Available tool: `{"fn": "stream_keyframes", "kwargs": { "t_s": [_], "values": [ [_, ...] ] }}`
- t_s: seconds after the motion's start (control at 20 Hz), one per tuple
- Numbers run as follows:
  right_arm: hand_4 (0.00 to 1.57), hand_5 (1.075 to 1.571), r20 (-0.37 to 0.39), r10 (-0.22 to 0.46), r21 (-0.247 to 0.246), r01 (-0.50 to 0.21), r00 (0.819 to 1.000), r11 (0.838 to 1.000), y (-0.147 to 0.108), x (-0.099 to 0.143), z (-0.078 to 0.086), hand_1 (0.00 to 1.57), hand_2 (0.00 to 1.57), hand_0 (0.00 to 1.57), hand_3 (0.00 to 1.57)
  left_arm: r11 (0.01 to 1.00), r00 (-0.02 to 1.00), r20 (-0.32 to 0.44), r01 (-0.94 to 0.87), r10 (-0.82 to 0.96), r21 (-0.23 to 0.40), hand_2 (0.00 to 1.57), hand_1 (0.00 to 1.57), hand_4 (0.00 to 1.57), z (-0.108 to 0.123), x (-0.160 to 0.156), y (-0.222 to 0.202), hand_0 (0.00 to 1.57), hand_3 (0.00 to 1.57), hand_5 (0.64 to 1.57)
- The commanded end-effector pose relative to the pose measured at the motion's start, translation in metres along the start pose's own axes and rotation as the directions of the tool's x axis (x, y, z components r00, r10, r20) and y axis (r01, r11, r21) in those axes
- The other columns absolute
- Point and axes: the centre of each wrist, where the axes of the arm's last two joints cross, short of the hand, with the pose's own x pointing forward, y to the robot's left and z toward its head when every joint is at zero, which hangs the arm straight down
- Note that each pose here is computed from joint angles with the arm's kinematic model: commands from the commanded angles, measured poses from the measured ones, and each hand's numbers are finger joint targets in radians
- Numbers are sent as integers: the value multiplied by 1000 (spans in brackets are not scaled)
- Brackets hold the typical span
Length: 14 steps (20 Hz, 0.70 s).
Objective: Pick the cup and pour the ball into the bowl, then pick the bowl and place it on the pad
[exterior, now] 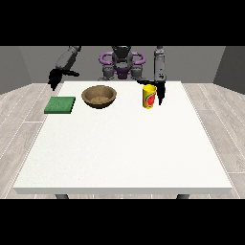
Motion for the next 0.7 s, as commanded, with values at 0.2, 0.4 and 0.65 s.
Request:
{"fn": "stream_keyframes", "kwargs": {
  "t_s": [0.2,0.4,0.65],
  "values": [
    [0,1563,5,-12,65,12,1000,998,1,15,-17,0,0,0,0,921,922,6,385,-386,57,1571,1294,805,8,-14,34,1294,1571,1513],
    [0,1558,65,-12,51,9,998,999,-18,32,-28,0,0,0,0,910,914,19,402,-406,99,1571,1319,855,4,-20,11,1319,1571,1508],
    [0,1555,29,14,20,-15,999,1000,-46,31,-16,0,0,0,0,891,896,13,441,-445,104,1571,1354,901,2,-21,-13,1354,1571,1507]
  ]
}}
